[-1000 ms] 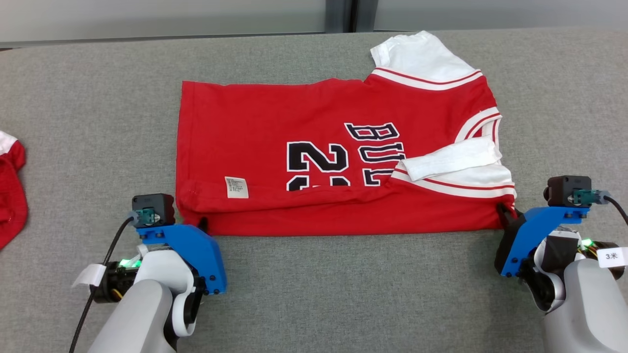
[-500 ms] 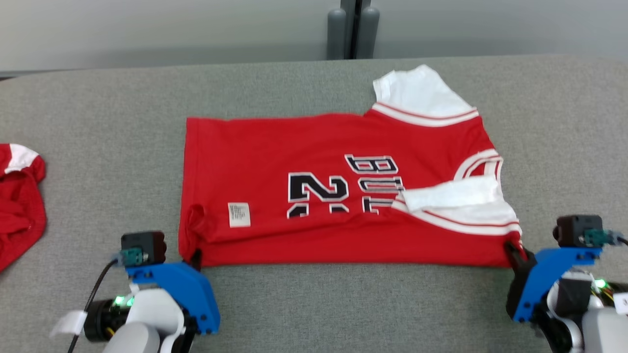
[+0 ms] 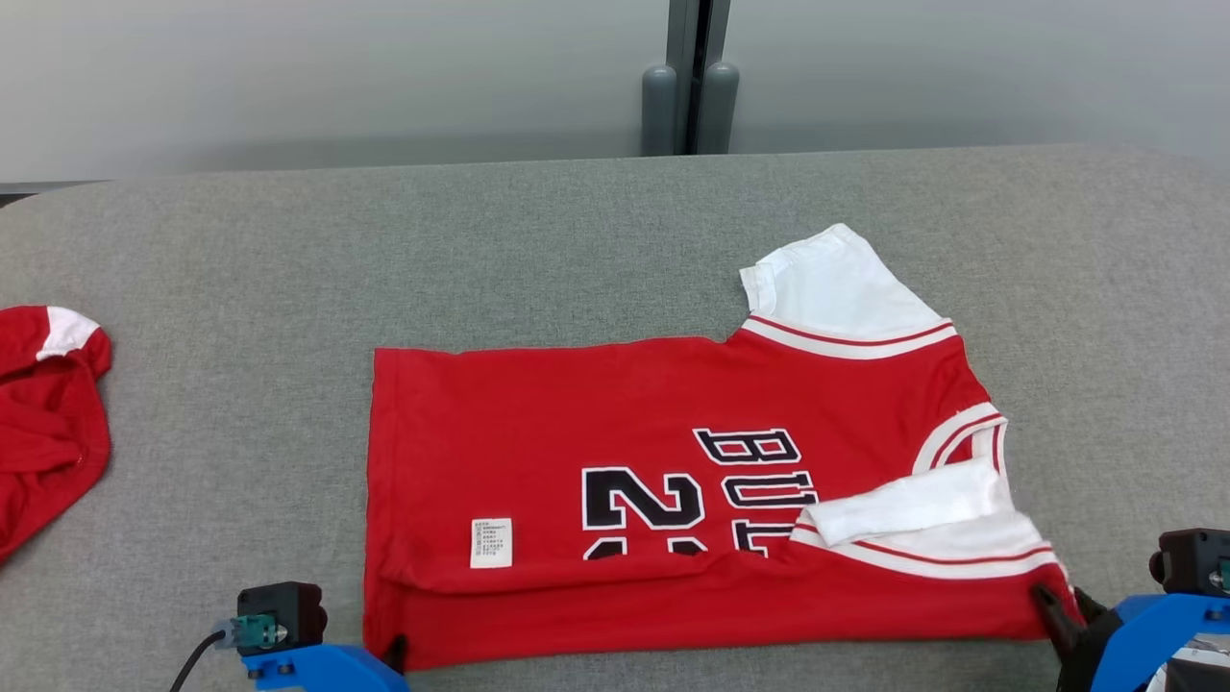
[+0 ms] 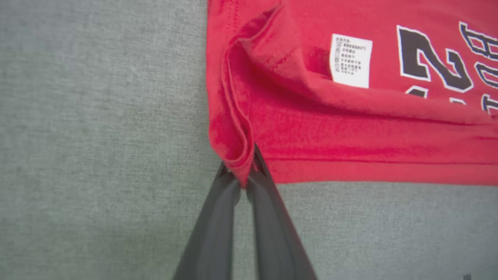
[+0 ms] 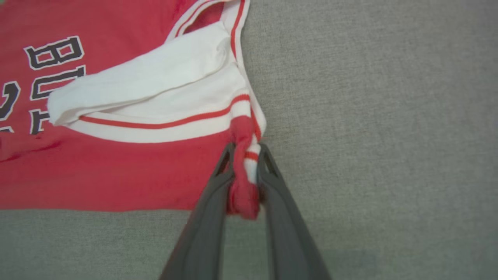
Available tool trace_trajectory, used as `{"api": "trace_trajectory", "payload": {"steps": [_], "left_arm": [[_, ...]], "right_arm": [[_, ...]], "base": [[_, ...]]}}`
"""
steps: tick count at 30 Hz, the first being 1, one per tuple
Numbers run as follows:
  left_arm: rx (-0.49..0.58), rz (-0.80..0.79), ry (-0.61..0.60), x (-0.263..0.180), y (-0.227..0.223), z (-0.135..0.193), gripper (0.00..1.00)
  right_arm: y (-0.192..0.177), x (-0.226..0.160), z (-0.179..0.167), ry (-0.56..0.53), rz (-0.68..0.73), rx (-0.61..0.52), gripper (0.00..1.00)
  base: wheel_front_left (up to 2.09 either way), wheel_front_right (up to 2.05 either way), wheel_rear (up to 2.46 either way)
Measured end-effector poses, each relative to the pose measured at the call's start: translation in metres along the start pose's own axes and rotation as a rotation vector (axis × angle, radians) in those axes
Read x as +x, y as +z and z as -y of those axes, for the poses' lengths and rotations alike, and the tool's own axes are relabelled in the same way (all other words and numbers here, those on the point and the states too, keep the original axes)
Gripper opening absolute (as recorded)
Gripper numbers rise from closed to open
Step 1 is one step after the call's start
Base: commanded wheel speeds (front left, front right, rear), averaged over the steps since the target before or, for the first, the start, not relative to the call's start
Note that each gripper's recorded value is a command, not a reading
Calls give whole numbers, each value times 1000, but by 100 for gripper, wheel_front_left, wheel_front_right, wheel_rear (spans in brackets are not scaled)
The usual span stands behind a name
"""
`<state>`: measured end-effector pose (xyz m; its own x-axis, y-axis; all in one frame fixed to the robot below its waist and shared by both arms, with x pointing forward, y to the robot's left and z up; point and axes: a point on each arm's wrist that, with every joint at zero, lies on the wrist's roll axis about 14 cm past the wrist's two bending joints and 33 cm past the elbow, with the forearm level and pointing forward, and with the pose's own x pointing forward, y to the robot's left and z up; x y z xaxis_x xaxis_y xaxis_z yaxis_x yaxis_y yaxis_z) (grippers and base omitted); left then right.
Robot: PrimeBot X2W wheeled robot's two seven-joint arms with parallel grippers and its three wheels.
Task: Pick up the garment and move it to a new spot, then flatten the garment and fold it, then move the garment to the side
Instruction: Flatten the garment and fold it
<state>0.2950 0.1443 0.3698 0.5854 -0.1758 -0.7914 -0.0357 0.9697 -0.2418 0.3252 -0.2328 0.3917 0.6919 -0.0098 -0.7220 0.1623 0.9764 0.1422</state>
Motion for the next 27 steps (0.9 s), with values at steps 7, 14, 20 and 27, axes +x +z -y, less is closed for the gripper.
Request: {"api": "trace_trajectory", "payload": {"steps": [7, 14, 20, 27], "left_arm": [[13, 41, 22, -4, 12, -8, 100], [136, 183, -50, -1, 99, 10, 100], [269, 128, -120, 20, 157, 25, 100], [494, -54, -149, 54, 180, 18, 100]], "right_arm": [[25, 1, -10, 15, 66, -37, 100], [100, 3, -52, 65, 179, -170, 100], [142, 27, -65, 96, 145, -251, 100], [168, 59, -71, 114, 76, -304, 100]], "base": [[0, 0, 0], [0, 0, 0], [0, 0, 0], [0, 0, 0]]}}
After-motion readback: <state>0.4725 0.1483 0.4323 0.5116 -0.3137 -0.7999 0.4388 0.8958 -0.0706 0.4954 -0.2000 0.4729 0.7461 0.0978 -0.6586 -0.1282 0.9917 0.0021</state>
